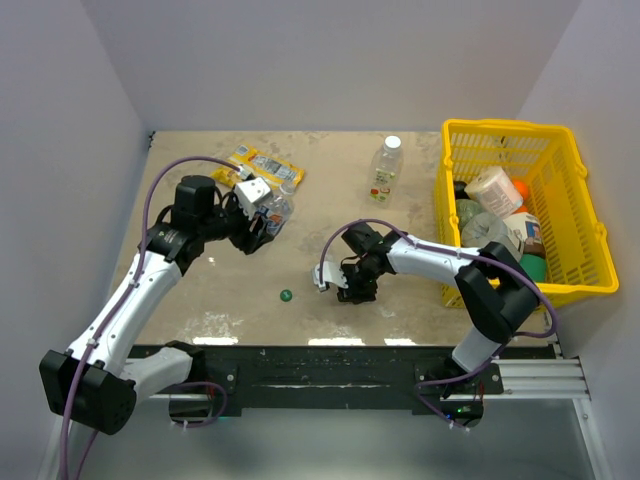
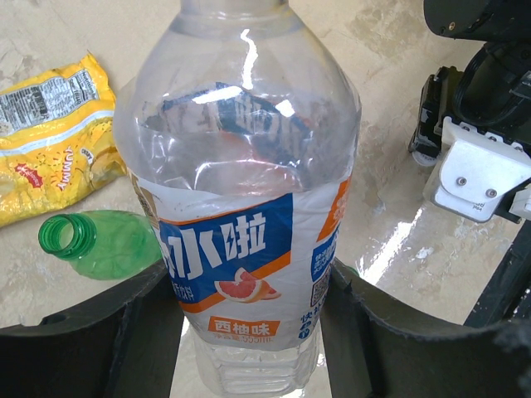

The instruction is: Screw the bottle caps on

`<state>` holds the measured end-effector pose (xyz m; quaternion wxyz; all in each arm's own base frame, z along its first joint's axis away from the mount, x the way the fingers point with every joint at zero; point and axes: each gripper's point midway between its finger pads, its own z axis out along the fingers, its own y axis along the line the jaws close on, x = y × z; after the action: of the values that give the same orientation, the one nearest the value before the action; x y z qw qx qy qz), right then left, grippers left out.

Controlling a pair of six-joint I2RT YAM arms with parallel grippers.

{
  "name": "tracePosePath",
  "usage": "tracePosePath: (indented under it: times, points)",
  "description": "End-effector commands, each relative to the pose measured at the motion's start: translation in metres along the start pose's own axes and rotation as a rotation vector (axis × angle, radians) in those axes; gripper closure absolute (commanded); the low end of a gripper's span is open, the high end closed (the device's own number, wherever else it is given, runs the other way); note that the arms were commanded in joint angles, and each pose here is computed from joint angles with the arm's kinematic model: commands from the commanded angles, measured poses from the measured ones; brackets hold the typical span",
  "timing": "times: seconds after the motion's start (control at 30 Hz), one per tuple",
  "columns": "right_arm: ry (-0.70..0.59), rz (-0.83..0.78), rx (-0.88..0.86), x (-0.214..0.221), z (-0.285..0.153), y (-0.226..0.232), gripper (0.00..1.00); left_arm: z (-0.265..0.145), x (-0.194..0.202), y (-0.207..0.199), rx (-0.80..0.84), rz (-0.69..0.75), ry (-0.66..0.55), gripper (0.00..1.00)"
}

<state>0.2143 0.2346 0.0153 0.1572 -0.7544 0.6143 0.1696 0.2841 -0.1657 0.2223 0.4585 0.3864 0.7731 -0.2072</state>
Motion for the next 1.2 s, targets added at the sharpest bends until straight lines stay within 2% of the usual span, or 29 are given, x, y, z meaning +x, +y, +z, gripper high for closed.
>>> tracePosePath:
  times: [0.0, 0.37, 0.63, 0.8, 0.93, 1.1, 1.17]
  points:
    - [-0.020, -0.037, 0.029, -0.007, -0.004, -0.011, 0.53, -0.003, -0.022, 0.005, -0.009, 0.009, -0.072, 1.00]
    - [-0.019, -0.059, 0.075, -0.007, -0.009, -0.016, 0.52, 0.001, -0.020, 0.005, 0.003, 0.000, -0.073, 1.00]
    - [-0.012, -0.066, 0.077, -0.005, -0.011, -0.014, 0.59, 0.001, -0.020, 0.005, 0.007, -0.004, -0.072, 1.00]
    - [-0.008, -0.067, 0.084, -0.004, -0.013, -0.013, 0.59, 0.002, -0.021, 0.005, 0.008, -0.004, -0.078, 1.00]
    - [-0.033, -0.068, 0.088, -0.010, -0.015, -0.013, 0.66, 0.004, -0.020, 0.004, 0.012, -0.007, -0.075, 1.00]
    - [-0.093, -0.032, 0.148, -0.026, -0.040, -0.019, 0.71, 0.004, -0.013, 0.002, 0.021, -0.001, -0.054, 1.00]
    - [-0.144, -0.017, 0.191, -0.039, -0.066, -0.020, 0.72, 0.003, -0.009, 0.002, 0.022, 0.013, -0.047, 1.00]
